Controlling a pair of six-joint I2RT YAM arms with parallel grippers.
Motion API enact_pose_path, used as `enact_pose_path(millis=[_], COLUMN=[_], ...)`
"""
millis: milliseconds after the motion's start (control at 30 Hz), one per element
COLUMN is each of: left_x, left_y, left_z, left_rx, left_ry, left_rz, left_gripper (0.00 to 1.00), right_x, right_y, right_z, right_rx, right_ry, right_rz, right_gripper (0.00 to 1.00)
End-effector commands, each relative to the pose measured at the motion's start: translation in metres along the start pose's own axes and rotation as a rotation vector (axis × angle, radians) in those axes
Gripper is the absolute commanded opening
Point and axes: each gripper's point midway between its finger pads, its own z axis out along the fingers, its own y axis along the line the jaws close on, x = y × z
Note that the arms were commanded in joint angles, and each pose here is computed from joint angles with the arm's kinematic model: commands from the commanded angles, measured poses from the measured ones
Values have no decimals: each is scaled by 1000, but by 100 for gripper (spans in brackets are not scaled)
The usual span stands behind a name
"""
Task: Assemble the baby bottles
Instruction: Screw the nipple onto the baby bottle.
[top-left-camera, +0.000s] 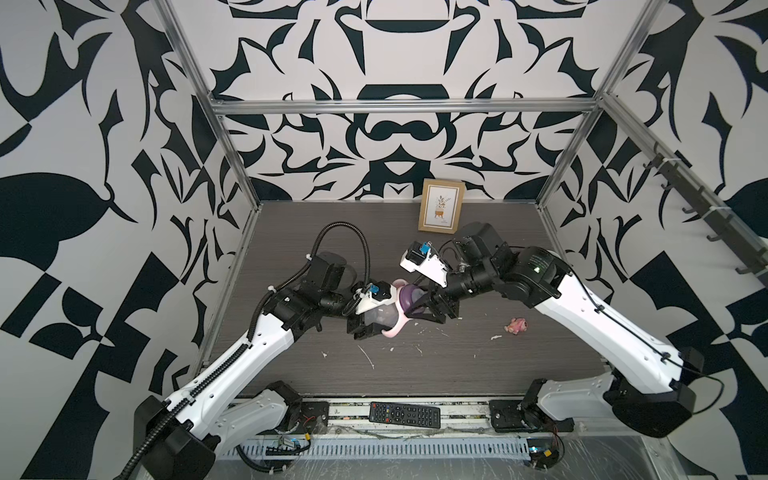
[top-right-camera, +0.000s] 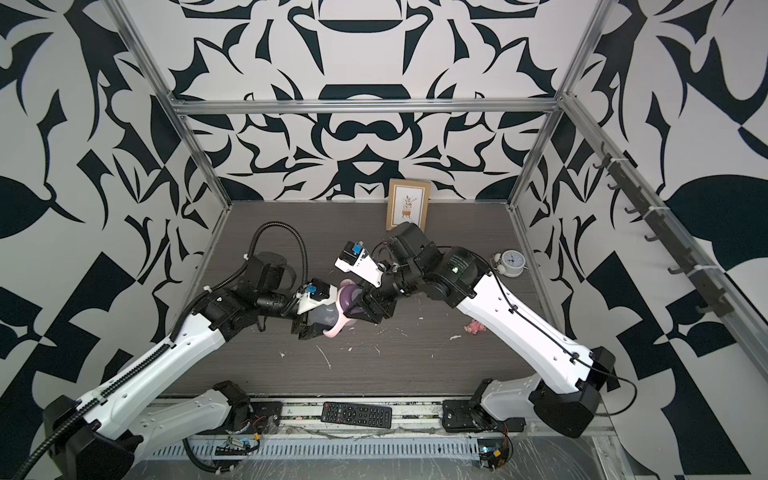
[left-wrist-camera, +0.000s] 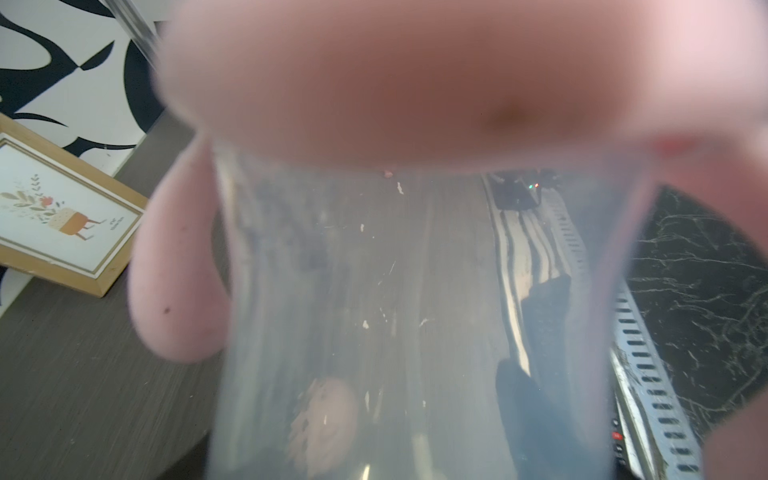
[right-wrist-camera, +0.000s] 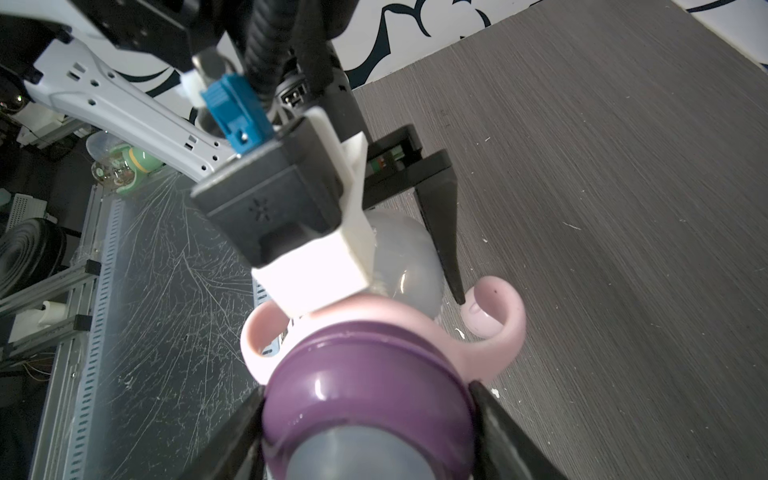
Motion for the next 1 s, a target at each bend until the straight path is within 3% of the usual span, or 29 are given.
enact_pose_path(millis=[0, 233, 400, 500, 533, 567, 667, 767, 967], left_x=[-14, -5, -8, -10, -8, -6, -2, -2, -6], left_y=[31, 78, 96, 97, 94, 91, 77, 59, 33], left_z=[-11, -32, -49, -54, -52, -49, -39, -29, -18], left_rx=[-203, -534, -696, -726, -710, -686, -580, -470, -298], left_ry=[-36, 23, 27, 23, 27, 32, 24, -5, -54], left_rz=[113, 204, 267, 291, 291, 285, 241, 195, 133], left_gripper=[0, 0, 0, 0, 0, 0, 0, 0, 0], right_x=[-18, -38, -42, -42, -43, -43, -43, -38, -16], right_y=[-18, -51, -59, -61, -61, -59, -52, -43, -30], right_z=[13, 20, 30, 27, 23, 18, -2, -21, -26], right_rx=[-23, -154, -162, -128, -111, -93, -31, 20, 9], right_ry=[-72, -196, -179, -163, -163, -160, -164, -176, -93], right_rz=[202, 535, 616, 599, 568, 525, 373, 242, 212], right_gripper=[2, 0, 0, 0, 13, 33, 74, 98, 99])
